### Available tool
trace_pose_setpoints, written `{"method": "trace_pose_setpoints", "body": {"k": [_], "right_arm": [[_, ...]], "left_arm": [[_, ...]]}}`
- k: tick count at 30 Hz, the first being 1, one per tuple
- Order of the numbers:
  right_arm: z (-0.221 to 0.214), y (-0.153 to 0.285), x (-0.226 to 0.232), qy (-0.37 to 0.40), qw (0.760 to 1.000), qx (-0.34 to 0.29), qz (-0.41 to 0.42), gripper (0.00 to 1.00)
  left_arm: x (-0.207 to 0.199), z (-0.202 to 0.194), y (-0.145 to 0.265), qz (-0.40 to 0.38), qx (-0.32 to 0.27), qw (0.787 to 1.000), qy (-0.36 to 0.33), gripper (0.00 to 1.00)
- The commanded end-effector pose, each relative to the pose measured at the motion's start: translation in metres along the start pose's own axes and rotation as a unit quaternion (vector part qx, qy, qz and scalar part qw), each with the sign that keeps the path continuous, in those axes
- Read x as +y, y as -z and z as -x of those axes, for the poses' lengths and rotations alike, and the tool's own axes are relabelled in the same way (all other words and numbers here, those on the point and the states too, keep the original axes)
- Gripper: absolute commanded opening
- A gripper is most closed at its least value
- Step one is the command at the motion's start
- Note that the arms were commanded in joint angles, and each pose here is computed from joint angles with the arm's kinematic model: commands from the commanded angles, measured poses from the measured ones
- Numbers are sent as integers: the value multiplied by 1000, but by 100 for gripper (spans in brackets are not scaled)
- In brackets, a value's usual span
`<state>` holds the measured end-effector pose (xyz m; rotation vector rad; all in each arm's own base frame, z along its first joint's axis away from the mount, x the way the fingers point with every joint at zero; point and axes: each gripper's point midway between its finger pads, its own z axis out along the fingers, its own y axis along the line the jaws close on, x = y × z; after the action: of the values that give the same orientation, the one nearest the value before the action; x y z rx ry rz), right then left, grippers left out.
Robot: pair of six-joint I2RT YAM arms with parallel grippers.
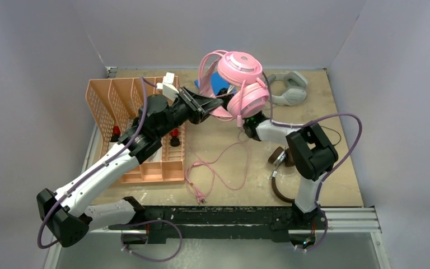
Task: Wrap the headphones
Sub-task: Wrap the headphones cable around the headphones.
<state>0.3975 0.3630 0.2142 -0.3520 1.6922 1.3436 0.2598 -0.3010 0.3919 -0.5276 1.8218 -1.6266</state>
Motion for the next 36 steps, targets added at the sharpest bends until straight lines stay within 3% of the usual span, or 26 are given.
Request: {"method": "trace_pose_setpoints", "body": {"k": [1,10,17,23,27,32,33,36], "right_arm": [[17,9,64,10,989,-70,128,0],[-10,30,105,30,987,-52,149,0],[-31,38,142,72,987,-17,146,0],[-49,39,138,75,992,18,101,0],[-58,54,87,28,998,43,-22,1],[-40,119,-1,-36,975,68,-208,41],[-36,134,-11,-25,967,69,-242,53],[-17,171,-13,20,950,70,-304,73]], "left_arm": [[-98,22,21,-182,-44,982,22,0],[-91,90,27,-119,-234,965,-23,0],[-68,140,36,-37,-372,927,-32,0],[-69,149,39,-43,-392,919,-6,0],[-74,139,35,-45,-361,931,-3,0],[-41,133,52,21,-354,934,-39,0],[-35,135,59,32,-361,930,-54,0],[-8,139,74,91,-376,917,-94,0]]}}
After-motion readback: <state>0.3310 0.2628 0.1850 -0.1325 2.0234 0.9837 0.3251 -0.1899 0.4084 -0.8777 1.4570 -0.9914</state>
